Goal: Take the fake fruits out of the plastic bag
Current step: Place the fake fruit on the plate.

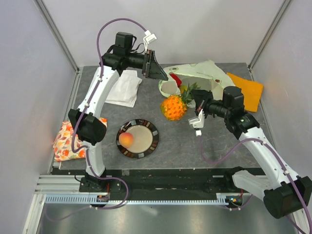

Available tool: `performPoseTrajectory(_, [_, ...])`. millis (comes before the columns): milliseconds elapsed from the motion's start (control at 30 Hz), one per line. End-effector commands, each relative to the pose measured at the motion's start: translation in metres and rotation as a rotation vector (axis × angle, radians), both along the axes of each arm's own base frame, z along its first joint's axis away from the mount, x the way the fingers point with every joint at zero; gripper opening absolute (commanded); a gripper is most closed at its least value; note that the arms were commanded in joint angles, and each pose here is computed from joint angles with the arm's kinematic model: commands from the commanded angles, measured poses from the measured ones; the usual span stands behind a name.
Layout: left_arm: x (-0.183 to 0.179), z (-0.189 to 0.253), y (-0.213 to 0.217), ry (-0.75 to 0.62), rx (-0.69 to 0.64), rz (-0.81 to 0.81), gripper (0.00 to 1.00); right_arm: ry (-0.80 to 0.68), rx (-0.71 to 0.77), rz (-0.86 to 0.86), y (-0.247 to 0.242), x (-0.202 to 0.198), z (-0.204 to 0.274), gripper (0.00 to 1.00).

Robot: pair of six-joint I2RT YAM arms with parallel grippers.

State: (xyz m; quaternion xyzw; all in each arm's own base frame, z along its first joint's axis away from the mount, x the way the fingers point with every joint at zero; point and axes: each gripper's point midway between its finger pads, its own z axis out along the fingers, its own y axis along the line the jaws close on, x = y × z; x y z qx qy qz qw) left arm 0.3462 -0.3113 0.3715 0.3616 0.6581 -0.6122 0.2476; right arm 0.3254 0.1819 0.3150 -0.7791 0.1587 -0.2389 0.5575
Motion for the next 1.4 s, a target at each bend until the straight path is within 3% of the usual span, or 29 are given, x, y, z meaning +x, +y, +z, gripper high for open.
performPoseTrajectory(0, [-0.006, -0.012, -0.016, -0.127, 0.107, 0.026, 0.99, -0.125, 0.004, 0.143, 0.026, -0.012, 0.036, 0.00])
performPoseTrajectory(100, [-0.013, -0.015, -0.025, -0.173, 0.144, 0.022, 0.99, -0.120, -0.022, 0.169, 0.034, -0.014, 0.031, 0.00])
performPoseTrajectory(267, [-0.025, -0.040, -0.039, -0.218, 0.264, 0.012, 0.89, -0.130, -0.049, 0.186, 0.043, -0.012, 0.026, 0.00])
performPoseTrajectory(700, [-0.013, -0.055, -0.054, -0.236, 0.316, 0.051, 0.74, -0.130, -0.122, 0.296, 0.066, -0.027, 0.007, 0.00])
performPoseTrajectory(933, [-0.011, -0.057, -0.061, -0.255, 0.311, 0.044, 0.41, -0.113, -0.133, 0.286, 0.069, -0.028, 0.002, 0.00])
performPoseTrajectory(1067, [-0.013, -0.058, -0.063, -0.258, 0.310, 0.033, 0.34, -0.110, -0.133, 0.285, 0.070, -0.028, 0.001, 0.00])
performPoseTrajectory(1200, [-0.016, -0.056, -0.065, -0.255, 0.290, 0.013, 0.02, -0.105, -0.140, 0.279, 0.070, -0.025, -0.002, 0.01])
performPoseTrajectory(1267, [-0.016, -0.056, -0.065, -0.257, 0.295, 0.015, 0.02, -0.110, -0.146, 0.250, 0.067, -0.021, -0.002, 0.09])
performPoseTrajectory(1300, [-0.014, -0.054, -0.062, -0.273, 0.302, 0.031, 0.02, -0.116, -0.142, 0.232, 0.065, -0.019, 0.001, 0.36])
performPoseTrajectory(1367, [-0.012, -0.051, -0.058, -0.289, 0.308, 0.048, 0.02, -0.104, -0.135, 0.158, 0.055, -0.012, 0.004, 0.49])
